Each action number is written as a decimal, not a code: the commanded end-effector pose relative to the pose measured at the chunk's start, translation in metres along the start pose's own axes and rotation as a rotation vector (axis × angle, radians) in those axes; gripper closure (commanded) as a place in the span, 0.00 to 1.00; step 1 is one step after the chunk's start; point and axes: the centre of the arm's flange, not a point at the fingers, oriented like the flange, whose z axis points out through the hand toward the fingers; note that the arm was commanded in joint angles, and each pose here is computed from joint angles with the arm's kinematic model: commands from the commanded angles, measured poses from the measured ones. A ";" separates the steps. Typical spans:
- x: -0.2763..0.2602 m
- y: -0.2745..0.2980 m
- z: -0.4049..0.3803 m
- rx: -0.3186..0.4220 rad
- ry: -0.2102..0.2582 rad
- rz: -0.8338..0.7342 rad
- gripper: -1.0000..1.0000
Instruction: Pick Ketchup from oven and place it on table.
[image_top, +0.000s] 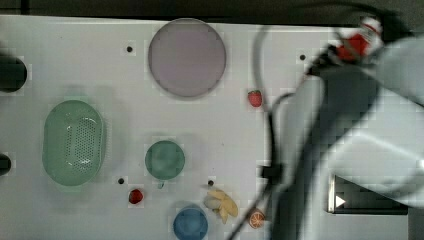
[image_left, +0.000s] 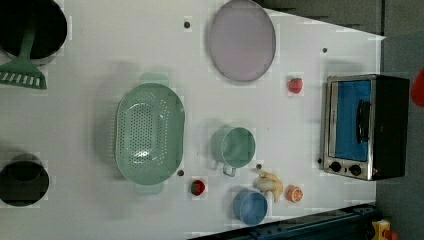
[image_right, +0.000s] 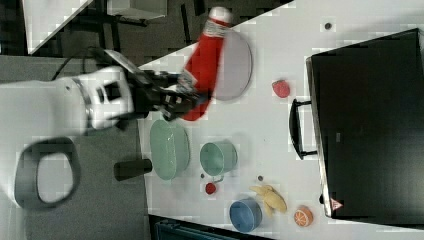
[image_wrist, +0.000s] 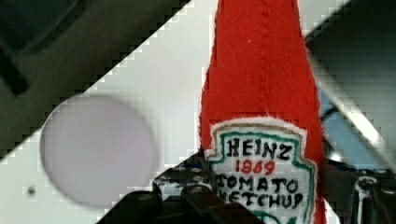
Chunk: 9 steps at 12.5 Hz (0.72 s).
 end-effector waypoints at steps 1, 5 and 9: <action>-0.045 -0.079 0.044 -0.011 -0.116 -0.234 0.36; -0.096 -0.108 0.101 -0.103 -0.213 -0.209 0.36; -0.134 -0.120 0.165 -0.124 -0.195 -0.177 0.36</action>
